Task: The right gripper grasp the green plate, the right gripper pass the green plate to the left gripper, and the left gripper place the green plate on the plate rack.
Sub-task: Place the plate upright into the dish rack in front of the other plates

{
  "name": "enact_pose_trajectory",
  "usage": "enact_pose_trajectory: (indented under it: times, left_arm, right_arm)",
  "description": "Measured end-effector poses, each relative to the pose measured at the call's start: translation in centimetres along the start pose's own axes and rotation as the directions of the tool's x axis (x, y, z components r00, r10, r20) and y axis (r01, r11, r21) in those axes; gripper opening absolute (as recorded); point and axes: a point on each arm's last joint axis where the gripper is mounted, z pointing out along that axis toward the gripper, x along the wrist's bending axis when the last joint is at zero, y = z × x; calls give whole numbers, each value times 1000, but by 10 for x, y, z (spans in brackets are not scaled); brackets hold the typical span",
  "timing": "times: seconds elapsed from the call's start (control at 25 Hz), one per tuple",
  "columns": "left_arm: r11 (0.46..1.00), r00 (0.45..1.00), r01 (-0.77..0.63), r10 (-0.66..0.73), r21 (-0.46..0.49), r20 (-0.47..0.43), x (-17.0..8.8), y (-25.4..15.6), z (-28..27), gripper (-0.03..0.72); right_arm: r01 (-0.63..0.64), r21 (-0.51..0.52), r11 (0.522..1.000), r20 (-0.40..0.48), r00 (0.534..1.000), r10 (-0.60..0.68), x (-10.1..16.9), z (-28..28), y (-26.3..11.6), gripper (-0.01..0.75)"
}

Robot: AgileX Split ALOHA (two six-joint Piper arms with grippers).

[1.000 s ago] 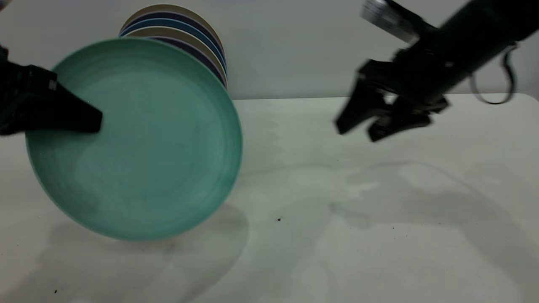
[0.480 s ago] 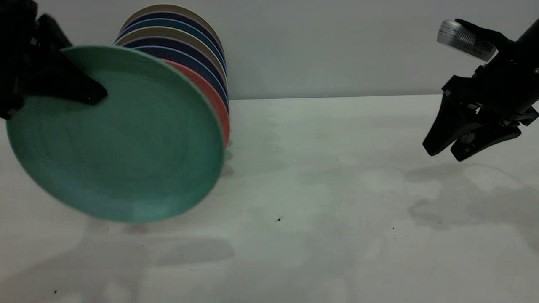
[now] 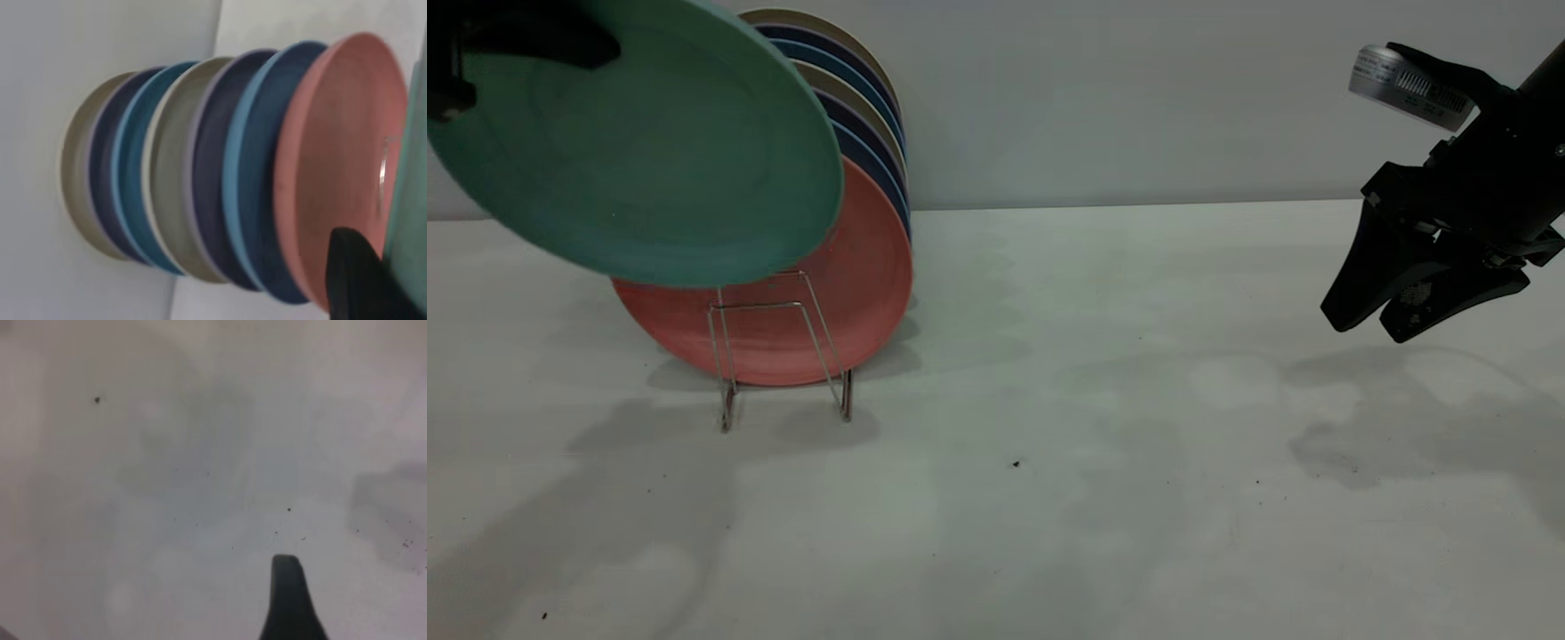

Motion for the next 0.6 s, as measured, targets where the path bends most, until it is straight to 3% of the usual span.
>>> enact_pose_trajectory:
  times: [0.32,0.6]
  left_arm:
    - [1000,1000,-4,4,5,-27,1,-5,12,118]
    - [999,999,44,-44,15,1,-3,-11,28,118]
  right_arm:
    - [0,-1,1000,1,1000,0,0,0,0,534]
    - [0,-1,1000,1,1000,0,0,0,0,534]
